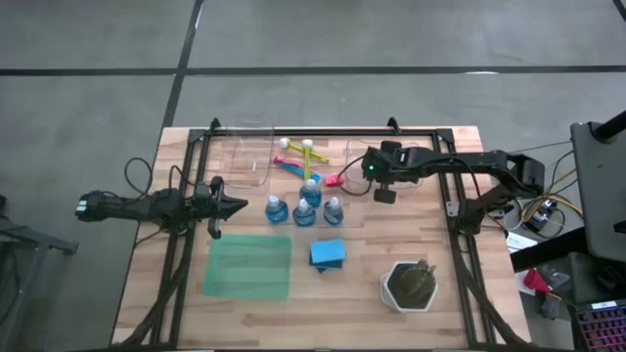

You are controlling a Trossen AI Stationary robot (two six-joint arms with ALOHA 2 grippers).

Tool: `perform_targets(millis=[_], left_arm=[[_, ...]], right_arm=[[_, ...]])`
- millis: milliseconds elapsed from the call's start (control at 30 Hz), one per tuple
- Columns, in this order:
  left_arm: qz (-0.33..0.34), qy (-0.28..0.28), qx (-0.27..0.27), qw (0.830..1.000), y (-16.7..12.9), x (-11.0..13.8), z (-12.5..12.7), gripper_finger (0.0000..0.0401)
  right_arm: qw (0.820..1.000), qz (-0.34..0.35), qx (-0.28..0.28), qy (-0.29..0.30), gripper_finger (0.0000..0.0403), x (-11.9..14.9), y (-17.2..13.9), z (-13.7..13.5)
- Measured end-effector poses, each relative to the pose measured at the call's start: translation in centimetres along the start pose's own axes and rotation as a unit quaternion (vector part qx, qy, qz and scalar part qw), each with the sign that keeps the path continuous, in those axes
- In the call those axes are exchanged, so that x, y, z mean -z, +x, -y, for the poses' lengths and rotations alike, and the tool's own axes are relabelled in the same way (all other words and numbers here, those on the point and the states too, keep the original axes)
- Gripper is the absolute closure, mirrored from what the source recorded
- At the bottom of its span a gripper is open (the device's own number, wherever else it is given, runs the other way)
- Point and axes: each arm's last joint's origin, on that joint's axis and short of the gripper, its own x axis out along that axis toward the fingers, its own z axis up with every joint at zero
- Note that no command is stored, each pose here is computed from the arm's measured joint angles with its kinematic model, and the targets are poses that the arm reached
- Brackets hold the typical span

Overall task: Pick & Place Kitchen Sink Supplies
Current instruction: Put the blue sponge into the right transparent bin

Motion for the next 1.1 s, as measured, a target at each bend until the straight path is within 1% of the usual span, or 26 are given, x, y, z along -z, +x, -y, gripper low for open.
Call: perform_targets(millis=[233,333,433,633,967,1100], left_arm=[[0.0,0.0,0.0,1.0,0.0,0.0,0.0,0.0401],[0.0,0.0,0.0,1.0,0.0,0.0,0.0,0.0401],[0.0,0.0,0.0,1.0,0.0,0.0,0.0,0.0401],[0.0,0.0,0.0,1.0,0.0,0.0,0.0,0.0401],[0.0,0.0,0.0,1.0,0.0,0.0,0.0,0.0401],[0.0,0.0,0.0,1.0,0.0,0.0,0.0,0.0401]], right_arm=[[1.0,-0.002,0.0,0.014,0.0394,0.7,1.2,0.5],[0.999,0.011,-0.029,0.013,0.0394,1.0,1.7,0.4],[0.999,0.022,-0.036,0.017,0.0394,1.3,2.4,0.2],[0.999,0.022,-0.035,-0.003,0.0394,2.2,3.4,-0.3],[0.998,0.035,-0.047,0.005,0.0394,2.3,3.7,-0.3],[0.998,0.035,-0.047,0.016,0.0394,2.3,3.8,-0.3]])
